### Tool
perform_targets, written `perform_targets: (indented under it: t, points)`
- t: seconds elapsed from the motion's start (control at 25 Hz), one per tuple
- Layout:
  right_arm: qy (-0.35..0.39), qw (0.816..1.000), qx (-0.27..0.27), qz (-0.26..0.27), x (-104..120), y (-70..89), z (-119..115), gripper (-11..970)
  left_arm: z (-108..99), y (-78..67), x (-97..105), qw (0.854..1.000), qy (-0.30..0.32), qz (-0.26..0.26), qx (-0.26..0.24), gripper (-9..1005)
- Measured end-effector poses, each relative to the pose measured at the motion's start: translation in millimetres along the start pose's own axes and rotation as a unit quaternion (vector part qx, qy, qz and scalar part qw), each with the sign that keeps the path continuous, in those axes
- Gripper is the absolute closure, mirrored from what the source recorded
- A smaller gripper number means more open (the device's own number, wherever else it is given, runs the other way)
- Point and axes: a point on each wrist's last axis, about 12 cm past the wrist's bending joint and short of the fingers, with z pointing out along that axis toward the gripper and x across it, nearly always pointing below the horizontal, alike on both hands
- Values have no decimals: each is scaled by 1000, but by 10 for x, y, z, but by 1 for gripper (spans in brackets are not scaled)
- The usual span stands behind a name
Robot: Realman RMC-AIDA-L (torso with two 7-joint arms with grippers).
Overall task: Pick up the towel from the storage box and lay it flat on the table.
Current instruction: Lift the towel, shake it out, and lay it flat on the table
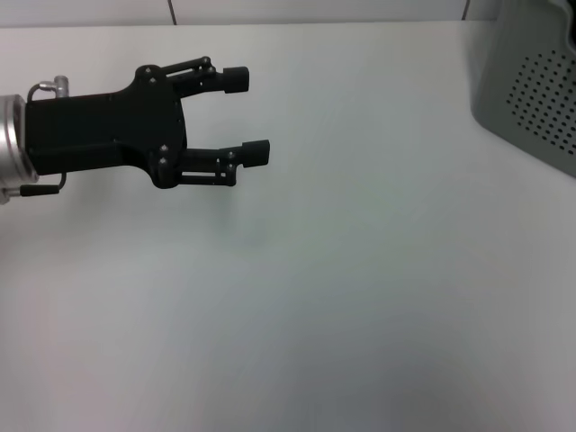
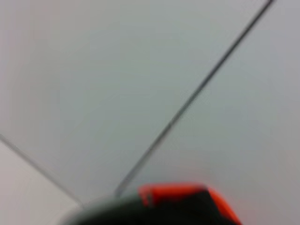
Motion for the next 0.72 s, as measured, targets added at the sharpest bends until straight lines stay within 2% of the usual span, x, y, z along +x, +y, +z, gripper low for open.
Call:
perform_targets:
  t: [0.16, 0.32, 0.64, 0.68, 0.72]
  points:
    - [-80, 996, -46, 2, -122, 80, -26, 948, -7, 0, -6, 1000, -5, 1, -2, 124]
    - [-161, 982, -97, 14, -246, 74, -100, 948, -1, -6, -3, 1000, -6, 0, -2, 124]
    - [-337, 922, -177, 64, -434, -120, -400, 948, -17, -11, -14, 1000, -17, 1, -7, 124]
    - [-367, 904, -206, 69, -471, -149, -442, 948, -18, -10, -16, 1000, -18, 1, -7, 124]
    - [-367, 904, -206, 69, -471, -149, -442, 948, -19, -10, -19, 1000, -19, 2, -7, 124]
